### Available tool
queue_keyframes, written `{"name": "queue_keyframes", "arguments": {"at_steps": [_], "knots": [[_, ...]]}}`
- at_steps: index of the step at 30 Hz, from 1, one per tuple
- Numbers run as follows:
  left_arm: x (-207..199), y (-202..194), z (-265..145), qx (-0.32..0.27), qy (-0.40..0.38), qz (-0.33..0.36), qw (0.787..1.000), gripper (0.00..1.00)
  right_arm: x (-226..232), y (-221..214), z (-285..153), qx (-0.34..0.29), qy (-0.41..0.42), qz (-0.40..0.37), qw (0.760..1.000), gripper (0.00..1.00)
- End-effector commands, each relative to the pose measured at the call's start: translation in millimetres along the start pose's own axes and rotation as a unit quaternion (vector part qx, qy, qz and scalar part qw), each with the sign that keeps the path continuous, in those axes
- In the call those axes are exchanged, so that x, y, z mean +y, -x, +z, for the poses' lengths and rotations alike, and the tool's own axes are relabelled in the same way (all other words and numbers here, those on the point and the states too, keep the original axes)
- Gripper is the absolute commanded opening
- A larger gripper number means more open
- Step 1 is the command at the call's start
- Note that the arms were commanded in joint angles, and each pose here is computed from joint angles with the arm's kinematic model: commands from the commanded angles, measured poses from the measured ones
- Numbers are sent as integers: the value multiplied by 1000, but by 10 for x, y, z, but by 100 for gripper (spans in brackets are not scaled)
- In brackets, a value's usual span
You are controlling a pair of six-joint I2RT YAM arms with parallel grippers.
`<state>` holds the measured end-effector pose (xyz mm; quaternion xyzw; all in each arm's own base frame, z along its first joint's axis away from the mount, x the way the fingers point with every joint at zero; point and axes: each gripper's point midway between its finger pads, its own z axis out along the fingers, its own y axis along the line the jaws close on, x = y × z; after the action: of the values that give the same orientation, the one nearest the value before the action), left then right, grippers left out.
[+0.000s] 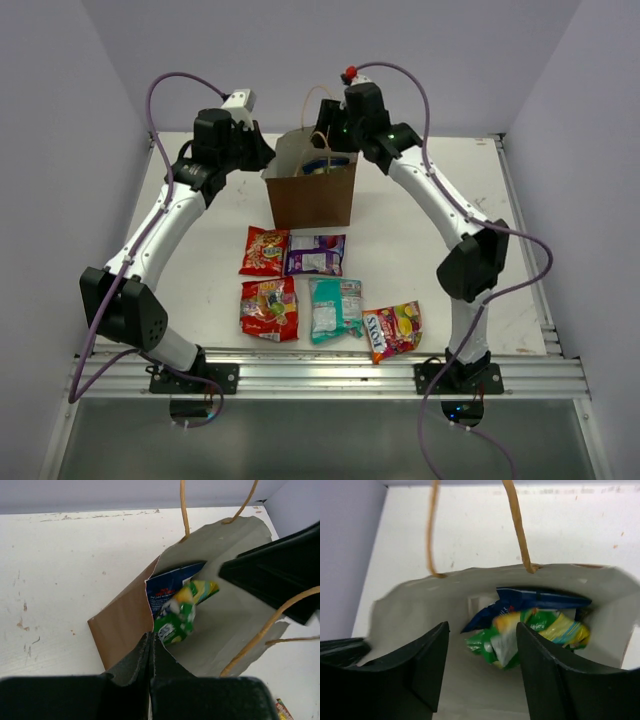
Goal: Place the snacks into the paper bag
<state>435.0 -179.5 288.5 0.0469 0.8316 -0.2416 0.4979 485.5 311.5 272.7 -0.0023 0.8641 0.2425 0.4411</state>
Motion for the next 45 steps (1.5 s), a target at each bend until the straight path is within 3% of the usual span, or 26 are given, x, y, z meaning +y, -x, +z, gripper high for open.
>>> {"name": "queue_keyframes", "arguments": {"at_steps": [1, 3, 6, 11, 16, 24, 33, 39, 40, 41, 43, 44, 45], "knots": [[-121, 177, -131, -33, -16, 9, 999, 0, 508, 1108, -1354, -169, 69, -45, 982, 63], [-111, 166, -126, -32, -13, 11, 999, 0, 403, 1074, -1624, -178, 49, -78, 980, 73], [-88, 119, -106, -26, -11, 9, 1000, 0, 10, 576, -1796, -131, 2, -117, 984, 80], [-88, 68, -88, -19, -15, 7, 1000, 0, -673, -927, -1656, 53, -31, -134, 989, 78], [-68, 0, -77, -5, -13, 9, 1000, 0, -871, -1863, -1641, 173, -25, -140, 974, 76], [-37, -115, -69, 10, -10, 5, 1000, 0, -872, -2826, -1703, 291, -4, -136, 947, 76], [-19, -227, -52, 26, -14, 10, 1000, 0, -555, -3500, -1602, 356, 47, -164, 919, 76], [-16, -275, -86, 31, -15, 16, 999, 0, -824, -4121, -1350, 396, -9, -183, 900, 74], [-18, -280, -93, 31, -16, 16, 999, 0, -923, -4198, -1347, 400, -28, -181, 898, 69], [-23, -275, -109, 29, -17, 17, 999, 0, -1018, -4228, -1333, 400, -47, -185, 896, 55], [-32, -255, -125, 27, -17, 18, 999, 0, -1114, -4177, -1419, 397, -77, -187, 895, 17], [-52, -229, -152, 23, -19, 20, 999, 0, -1021, -3996, -1473, 372, -68, -183, 908, 0], [-54, -216, -159, 22, -20, 20, 999, 0, -1026, -3853, -1498, 349, -80, -189, 914, 0]]}}
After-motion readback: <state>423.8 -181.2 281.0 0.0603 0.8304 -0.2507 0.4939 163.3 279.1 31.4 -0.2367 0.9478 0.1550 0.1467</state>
